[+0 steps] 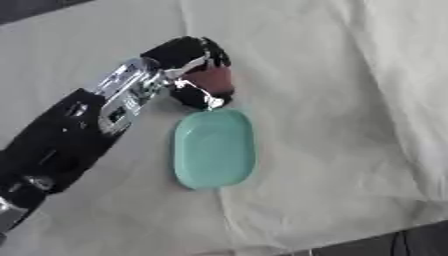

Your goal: Pick up objects on the table and place them in the box.

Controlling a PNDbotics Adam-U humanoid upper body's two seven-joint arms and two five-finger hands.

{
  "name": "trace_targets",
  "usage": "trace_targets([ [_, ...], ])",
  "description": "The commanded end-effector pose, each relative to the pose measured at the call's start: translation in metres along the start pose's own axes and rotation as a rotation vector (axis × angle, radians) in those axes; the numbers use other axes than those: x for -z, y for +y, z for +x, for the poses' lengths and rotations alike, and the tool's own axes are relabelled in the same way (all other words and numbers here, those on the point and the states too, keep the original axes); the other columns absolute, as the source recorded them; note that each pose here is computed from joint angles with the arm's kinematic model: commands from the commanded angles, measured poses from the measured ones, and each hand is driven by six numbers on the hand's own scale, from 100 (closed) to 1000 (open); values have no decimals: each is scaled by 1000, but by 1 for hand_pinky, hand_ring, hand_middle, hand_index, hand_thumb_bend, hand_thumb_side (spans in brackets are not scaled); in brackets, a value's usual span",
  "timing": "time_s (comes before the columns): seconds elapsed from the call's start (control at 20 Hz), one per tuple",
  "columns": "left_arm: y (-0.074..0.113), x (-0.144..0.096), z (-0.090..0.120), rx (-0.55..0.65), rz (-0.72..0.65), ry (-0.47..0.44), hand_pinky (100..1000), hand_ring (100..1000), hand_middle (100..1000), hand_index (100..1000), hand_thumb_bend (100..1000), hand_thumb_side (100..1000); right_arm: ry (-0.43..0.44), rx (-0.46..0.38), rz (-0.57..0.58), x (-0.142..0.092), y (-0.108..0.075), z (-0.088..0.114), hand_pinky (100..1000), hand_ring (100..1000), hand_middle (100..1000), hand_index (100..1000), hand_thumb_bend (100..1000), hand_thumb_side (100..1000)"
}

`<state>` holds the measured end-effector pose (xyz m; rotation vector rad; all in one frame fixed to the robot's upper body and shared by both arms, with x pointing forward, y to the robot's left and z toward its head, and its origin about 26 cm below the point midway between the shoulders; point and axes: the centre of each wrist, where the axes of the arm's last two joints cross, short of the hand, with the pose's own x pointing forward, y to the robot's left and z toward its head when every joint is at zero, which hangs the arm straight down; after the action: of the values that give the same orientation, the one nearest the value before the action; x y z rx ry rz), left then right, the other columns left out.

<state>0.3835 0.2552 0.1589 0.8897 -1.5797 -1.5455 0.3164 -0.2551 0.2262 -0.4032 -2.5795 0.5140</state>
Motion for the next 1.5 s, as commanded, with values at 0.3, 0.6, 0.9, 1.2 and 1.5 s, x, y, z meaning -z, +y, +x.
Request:
trace_targets([
  [0.3,6,-3,-6,19,14,16,426,559,628,789,355,473,-50,-17,4,8,-6,9,396,604,847,840,100,478],
  [0.6,3,-3,-7,20,1,18,427,562,630,779,387,443,-53,-17,6,9,-6,9,396,604,847,840,100,478],
  [0.9,-2,-4,-9,32,-65,23,454,590,640,804,446,440,-55,-17,9,9,-6,10,396,604,847,840,100,478],
  [1.2,1,-6,-12,76,-131,87,100,343,398,479,377,100,-56,-18,7,10,-7,10,396,605,848,841,100,478],
  [1.5,-2,-7,-10,60,-54,127,100,125,132,219,304,100,-53,-17,7,9,-7,10,396,605,848,840,100,478],
])
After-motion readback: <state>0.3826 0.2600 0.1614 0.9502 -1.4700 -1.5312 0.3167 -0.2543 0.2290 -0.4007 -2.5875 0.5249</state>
